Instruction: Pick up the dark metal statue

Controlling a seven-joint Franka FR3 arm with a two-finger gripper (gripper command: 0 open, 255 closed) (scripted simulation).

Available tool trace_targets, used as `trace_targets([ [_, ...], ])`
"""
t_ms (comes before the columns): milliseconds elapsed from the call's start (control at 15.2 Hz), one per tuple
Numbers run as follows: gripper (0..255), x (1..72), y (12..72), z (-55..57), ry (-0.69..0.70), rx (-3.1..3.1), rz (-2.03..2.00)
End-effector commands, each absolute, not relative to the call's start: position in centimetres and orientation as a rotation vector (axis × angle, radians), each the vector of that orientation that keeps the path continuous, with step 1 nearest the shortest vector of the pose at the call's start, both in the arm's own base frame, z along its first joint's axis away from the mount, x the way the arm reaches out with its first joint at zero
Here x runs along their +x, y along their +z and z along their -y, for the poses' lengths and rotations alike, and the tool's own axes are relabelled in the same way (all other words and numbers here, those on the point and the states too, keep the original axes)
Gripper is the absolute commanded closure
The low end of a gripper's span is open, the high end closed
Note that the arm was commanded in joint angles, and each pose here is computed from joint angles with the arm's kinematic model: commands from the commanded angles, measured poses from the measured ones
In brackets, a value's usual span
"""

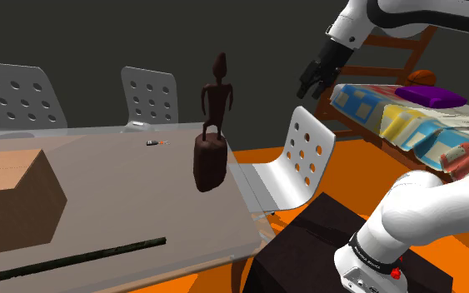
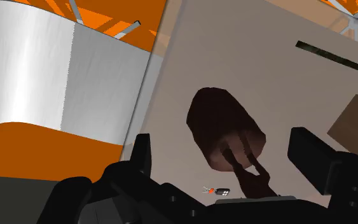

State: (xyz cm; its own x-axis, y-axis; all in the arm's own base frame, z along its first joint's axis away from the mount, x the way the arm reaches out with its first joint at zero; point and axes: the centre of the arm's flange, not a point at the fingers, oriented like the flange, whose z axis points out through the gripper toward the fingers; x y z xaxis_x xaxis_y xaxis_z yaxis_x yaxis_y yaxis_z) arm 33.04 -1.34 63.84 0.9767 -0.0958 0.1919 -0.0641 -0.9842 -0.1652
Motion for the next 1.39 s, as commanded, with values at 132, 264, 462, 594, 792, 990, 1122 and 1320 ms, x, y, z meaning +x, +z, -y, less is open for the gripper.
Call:
trace_targets([
  [132,0,35.8,63.6,1.7,-0.295,-2.954,0.004],
  [264,0,38.6,63.4,1.8,-0.289,-2.937,0.128],
  [462,0,42.8,63.2,1.5,-0.281,-2.903,0.311],
  [594,0,45.5,63.0,1.1,-0.275,-2.875,0.431],
  [792,0,49.6,62.8,-0.1,-0.264,-2.823,0.609],
  [990,0,53.4,62.6,-1.7,-0.253,-2.762,0.782],
  [1122,0,55.9,62.5,-3.1,-0.246,-2.716,0.895],
  [1320,0,59.3,62.5,-5.5,-0.233,-2.639,1.060],
])
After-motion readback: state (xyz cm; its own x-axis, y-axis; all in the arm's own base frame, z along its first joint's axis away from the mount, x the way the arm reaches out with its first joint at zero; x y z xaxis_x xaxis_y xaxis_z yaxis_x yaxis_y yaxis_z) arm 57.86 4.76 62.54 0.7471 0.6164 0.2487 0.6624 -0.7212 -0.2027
